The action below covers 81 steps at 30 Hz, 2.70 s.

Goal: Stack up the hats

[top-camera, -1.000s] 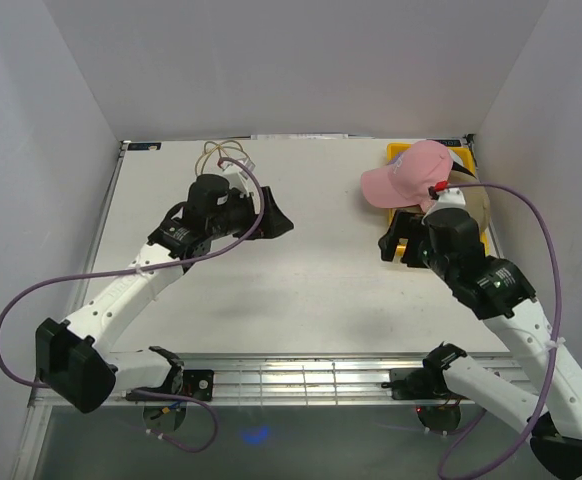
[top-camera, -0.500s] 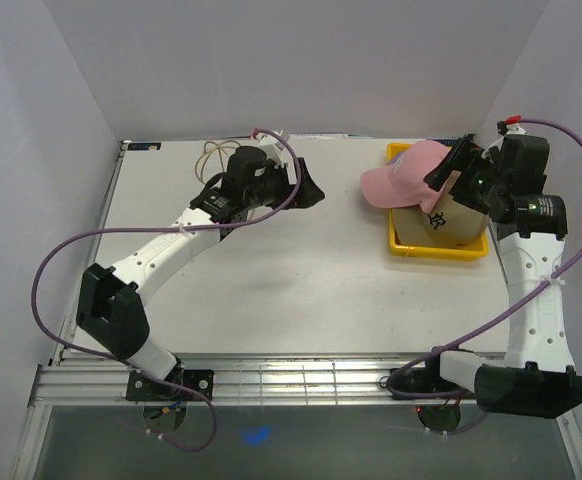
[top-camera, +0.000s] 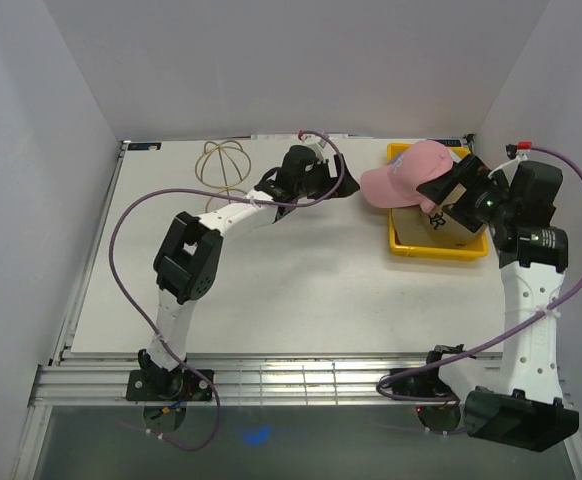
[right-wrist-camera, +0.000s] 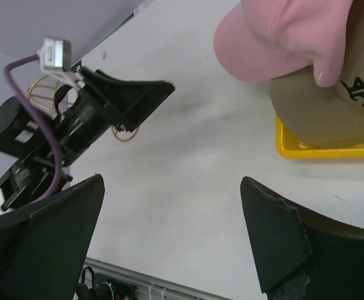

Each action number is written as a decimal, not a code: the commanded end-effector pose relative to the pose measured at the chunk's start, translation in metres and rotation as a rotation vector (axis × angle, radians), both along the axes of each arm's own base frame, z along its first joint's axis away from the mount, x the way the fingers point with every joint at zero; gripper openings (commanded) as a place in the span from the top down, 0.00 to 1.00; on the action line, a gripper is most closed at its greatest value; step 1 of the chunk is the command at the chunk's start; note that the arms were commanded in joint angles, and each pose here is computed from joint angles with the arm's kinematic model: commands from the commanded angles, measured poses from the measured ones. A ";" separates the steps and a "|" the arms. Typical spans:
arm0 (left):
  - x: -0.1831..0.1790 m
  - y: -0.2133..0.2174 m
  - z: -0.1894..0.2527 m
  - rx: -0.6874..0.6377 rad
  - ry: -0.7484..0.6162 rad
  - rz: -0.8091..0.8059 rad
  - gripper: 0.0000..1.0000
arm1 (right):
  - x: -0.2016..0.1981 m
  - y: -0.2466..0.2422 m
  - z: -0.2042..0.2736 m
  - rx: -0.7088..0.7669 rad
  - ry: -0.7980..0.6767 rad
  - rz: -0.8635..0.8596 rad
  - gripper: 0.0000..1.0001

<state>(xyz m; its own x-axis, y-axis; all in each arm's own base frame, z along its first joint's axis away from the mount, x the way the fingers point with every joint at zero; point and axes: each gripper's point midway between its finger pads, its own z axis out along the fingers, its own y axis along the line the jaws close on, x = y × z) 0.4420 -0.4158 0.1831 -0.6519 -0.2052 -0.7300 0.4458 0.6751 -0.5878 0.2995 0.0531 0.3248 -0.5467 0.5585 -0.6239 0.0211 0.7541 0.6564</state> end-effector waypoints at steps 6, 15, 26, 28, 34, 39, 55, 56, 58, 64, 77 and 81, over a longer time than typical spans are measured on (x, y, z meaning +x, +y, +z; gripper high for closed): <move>0.038 -0.037 0.009 -0.128 -0.045 -0.012 0.04 | -0.035 0.021 -0.021 0.056 -0.044 0.054 0.05; 0.044 -0.057 -0.013 -0.258 0.011 -0.047 0.04 | -0.035 0.024 -0.011 0.047 -0.095 0.079 0.05; 0.056 -0.075 -0.016 -0.401 0.030 -0.042 0.06 | -0.027 0.029 -0.003 0.044 -0.133 0.132 0.06; 0.057 -0.078 -0.023 -0.414 0.045 -0.038 0.07 | -0.025 0.029 -0.001 0.045 -0.132 0.138 0.06; 0.059 -0.082 -0.023 -0.485 0.047 -0.039 0.10 | -0.022 0.031 0.005 0.057 -0.147 0.147 0.06; 0.057 -0.087 -0.017 -0.538 0.039 -0.054 0.12 | -0.019 0.033 0.006 0.067 -0.148 0.152 0.06; 0.044 -0.100 -0.001 -0.670 0.051 -0.116 0.59 | -0.015 0.031 0.005 0.065 -0.149 0.143 0.05; 0.043 -0.101 -0.001 -0.673 0.053 -0.119 0.61 | -0.015 0.031 0.005 0.064 -0.150 0.144 0.05; 0.041 -0.103 0.001 -0.679 0.053 -0.127 0.66 | -0.015 0.031 0.006 0.064 -0.151 0.145 0.05; 0.035 -0.108 0.006 -0.706 0.060 -0.149 0.90 | -0.017 0.031 0.006 0.064 -0.153 0.143 0.05; 0.030 -0.103 0.079 -0.854 -0.018 -0.149 1.00 | -0.019 0.032 0.031 0.069 -0.190 0.145 0.05; 0.028 -0.093 0.110 -0.897 -0.067 -0.127 1.00 | -0.021 0.034 0.038 0.078 -0.193 0.147 0.05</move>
<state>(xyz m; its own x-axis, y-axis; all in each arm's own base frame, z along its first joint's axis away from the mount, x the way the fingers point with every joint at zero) 0.4816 -0.5204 0.1984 -0.7376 -0.5700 -0.3620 0.4234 0.0273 -0.9055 0.2811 0.0829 0.3405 -0.5236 0.5361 -0.6621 -0.1704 0.6955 0.6980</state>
